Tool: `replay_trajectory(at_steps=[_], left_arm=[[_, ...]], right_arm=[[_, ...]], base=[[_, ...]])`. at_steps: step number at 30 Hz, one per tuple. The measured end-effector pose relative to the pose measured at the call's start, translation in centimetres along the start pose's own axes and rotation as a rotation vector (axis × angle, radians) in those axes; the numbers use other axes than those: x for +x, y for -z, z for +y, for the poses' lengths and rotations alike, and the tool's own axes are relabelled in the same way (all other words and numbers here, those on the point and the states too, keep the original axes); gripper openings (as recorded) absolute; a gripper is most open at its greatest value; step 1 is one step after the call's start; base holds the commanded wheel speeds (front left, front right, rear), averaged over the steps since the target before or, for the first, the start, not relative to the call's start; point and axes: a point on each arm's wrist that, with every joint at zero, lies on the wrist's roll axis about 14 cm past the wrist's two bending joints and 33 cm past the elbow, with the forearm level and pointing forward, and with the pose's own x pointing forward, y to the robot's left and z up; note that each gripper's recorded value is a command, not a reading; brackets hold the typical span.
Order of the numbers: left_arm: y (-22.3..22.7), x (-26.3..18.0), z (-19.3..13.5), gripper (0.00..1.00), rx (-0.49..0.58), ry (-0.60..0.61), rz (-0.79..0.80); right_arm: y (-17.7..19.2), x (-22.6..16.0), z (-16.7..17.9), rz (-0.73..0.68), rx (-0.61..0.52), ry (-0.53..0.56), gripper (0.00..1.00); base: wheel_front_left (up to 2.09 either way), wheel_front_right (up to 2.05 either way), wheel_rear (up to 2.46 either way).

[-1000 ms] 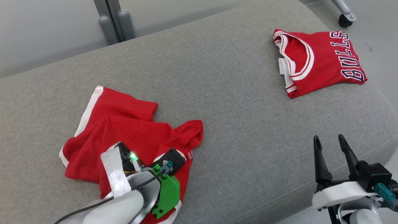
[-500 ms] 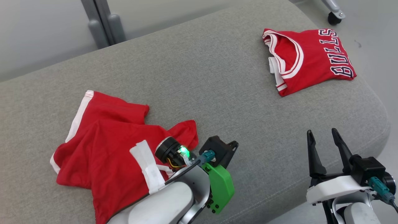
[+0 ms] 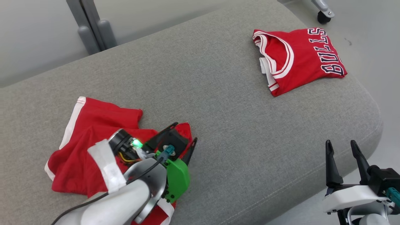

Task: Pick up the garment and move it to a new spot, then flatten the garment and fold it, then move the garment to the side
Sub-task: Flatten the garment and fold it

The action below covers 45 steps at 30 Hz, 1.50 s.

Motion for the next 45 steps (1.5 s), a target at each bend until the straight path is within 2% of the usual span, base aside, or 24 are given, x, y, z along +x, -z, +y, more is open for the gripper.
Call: replay_trajectory(at_steps=[5,12,20,28,29,30,31,32,33,34,37,38,39,40,45], left_arm=[[1.0,-3.4,2.1,1.0,0.018,-0.075,0.039],[2.9,-6.2,0.5,1.0,0.04,-0.041,0.128],[4.6,-5.0,-0.7,1.0,0.113,0.032,0.202],[7.1,-4.0,-1.0,0.99,0.163,0.093,0.296],[7.4,-4.0,-0.9,0.89,0.168,0.096,0.307],[7.6,-4.0,-0.8,0.85,0.174,0.095,0.313],[8.0,-4.0,-0.5,0.71,0.184,0.092,0.324],[8.3,-4.1,-0.3,0.65,0.187,0.089,0.336],[8.5,-4.1,-0.2,0.49,0.183,0.088,0.344],[8.8,-4.1,-0.2,0.4,0.184,0.093,0.353],[9.4,-4.1,-0.2,0.31,0.177,0.102,0.375],[9.6,-4.1,-0.1,0.21,0.177,0.102,0.378],[9.7,-4.1,0.0,0.16,0.177,0.1,0.381],[9.6,-4.0,0.0,0.0,0.172,0.1,0.375],[9.2,-3.5,0.2,0.0,0.163,0.093,0.361]], right_arm=[[-0.5,0.4,0.8,-0.02,0.008,-0.027,1.0],[-0.4,1.2,3.0,-0.02,0.012,-0.092,1.0],[-0.2,2.2,4.3,-0.014,0.004,-0.127,1.0],[0.1,2.0,3.1,0.0,0.001,-0.089,1.0],[0.1,1.9,3.0,0.003,-0.001,-0.085,1.0],[0.2,1.9,2.9,0.005,-0.001,-0.082,1.0],[0.2,1.9,2.8,0.007,-0.001,-0.08,1.0],[0.3,1.9,2.8,0.008,-0.001,-0.078,1.0],[0.3,1.9,2.8,0.01,-0.002,-0.077,1.0],[0.4,1.9,2.7,0.011,0.0,-0.076,1.0],[0.5,1.9,2.8,0.015,0.0,-0.076,1.0],[0.5,2.0,2.8,0.015,0.0,-0.077,1.0],[0.4,2.1,2.9,0.013,0.0,-0.078,1.0],[0.4,2.1,2.9,0.012,0.0,-0.078,1.0],[0.4,2.2,2.9,0.014,-0.001,-0.079,1.0]], base=[[0.0,0.0,0.0],[0.0,0.0,0.0],[0.0,0.0,0.0],[0.0,0.0,0.0],[0.0,0.0,0.0],[0.0,0.0,0.0],[0.0,0.0,0.0],[0.0,0.0,0.0],[0.0,0.0,0.0],[0.0,0.0,0.0],[0.0,0.0,0.0],[0.0,0.0,0.0],[0.0,0.0,0.0],[0.0,0.0,0.0],[0.0,0.0,0.0]])
